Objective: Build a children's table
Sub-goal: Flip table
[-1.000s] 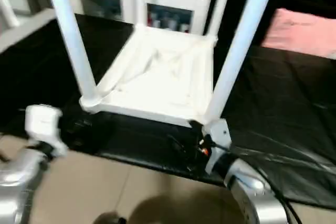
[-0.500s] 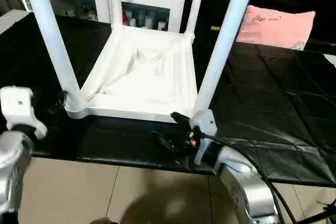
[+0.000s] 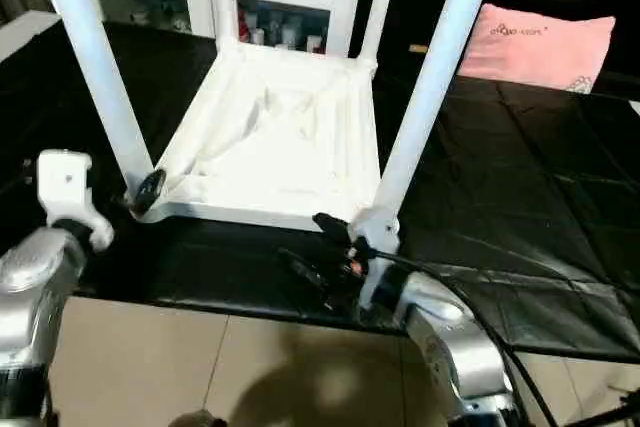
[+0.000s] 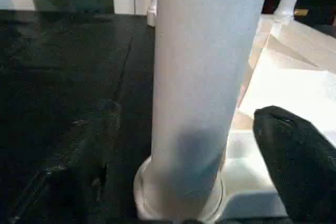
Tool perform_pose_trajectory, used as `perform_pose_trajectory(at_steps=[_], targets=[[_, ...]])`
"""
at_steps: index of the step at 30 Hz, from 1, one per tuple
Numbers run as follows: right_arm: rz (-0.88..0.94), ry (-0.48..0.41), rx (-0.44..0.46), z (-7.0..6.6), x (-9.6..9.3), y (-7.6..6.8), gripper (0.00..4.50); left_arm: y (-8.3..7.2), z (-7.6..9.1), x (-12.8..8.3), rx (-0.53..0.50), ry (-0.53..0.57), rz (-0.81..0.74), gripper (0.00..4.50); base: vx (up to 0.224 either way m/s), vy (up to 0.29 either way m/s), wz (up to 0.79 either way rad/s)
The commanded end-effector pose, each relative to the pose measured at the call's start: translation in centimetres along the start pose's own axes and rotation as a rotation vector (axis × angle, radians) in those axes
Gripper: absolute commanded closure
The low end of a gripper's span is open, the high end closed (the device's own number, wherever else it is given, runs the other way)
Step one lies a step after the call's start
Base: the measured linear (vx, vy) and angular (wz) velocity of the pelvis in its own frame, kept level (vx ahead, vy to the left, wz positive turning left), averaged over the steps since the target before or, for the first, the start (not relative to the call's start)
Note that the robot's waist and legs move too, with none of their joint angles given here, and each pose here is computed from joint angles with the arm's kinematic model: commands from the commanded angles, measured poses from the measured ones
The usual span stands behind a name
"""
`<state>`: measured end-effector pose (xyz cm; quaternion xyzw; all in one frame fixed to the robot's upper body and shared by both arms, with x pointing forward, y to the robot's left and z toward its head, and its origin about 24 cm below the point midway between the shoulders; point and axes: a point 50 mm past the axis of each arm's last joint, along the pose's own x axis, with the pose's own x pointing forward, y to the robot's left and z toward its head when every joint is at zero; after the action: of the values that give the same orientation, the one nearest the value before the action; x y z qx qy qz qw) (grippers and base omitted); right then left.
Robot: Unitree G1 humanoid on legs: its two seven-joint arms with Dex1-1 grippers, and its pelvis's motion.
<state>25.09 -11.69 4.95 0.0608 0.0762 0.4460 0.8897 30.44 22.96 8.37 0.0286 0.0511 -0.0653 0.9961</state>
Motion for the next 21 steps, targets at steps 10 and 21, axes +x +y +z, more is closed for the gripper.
perform_pose_trajectory(at_steps=[10, 21], targets=[[0.046, -0.001, -0.053, 0.2, 1.1, 0.1, 0.0, -0.4, -0.2, 1.8, -0.068, 0.034, 0.009, 0.81, 0.0, 0.0, 0.0], [0.066, -0.008, -0.046, 0.0, 1.1, 0.4, 0.0, -1.4, -0.9, 1.9, -0.171, 0.057, -0.017, 1.61, 0.0, 0.0, 0.0]])
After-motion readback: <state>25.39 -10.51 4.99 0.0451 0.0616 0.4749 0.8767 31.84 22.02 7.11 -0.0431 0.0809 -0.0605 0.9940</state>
